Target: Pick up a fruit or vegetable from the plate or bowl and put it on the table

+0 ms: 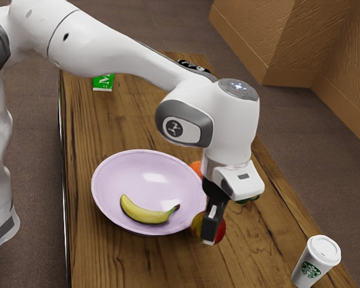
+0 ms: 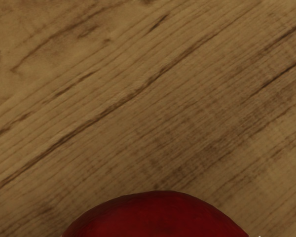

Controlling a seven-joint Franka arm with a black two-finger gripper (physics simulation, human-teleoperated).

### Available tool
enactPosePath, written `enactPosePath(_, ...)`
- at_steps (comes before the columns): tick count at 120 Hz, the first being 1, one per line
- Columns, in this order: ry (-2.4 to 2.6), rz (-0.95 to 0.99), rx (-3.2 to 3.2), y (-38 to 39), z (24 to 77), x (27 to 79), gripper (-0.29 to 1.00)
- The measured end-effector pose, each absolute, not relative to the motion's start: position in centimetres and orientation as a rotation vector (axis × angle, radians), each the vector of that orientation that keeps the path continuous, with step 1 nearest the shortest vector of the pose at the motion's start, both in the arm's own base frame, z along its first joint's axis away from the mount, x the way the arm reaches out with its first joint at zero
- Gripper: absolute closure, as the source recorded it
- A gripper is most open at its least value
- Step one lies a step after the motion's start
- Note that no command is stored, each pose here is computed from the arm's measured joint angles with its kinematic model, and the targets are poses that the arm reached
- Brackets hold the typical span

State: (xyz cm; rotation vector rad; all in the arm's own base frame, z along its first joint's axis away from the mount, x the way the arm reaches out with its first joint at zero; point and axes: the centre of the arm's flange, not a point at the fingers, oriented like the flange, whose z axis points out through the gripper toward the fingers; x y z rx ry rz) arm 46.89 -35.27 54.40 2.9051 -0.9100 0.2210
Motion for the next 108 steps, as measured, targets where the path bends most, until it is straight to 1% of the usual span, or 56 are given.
enactPosePath(30,-0.884,0.153,2.951,-36.8,53.3,44.8,0.2)
enactPosePath(52,-0.931,0.113,2.937,-40.3,52.7,41.9,0.2)
enactPosePath(68,-0.979,0.072,2.91,-43.2,51.0,40.1,0.2)
enactPosePath(86,-0.957,0.109,2.9,-44.1,50.5,40.4,0.2)
enactPosePath(108,-0.917,0.133,2.887,-44.6,48.7,41.8,0.2)
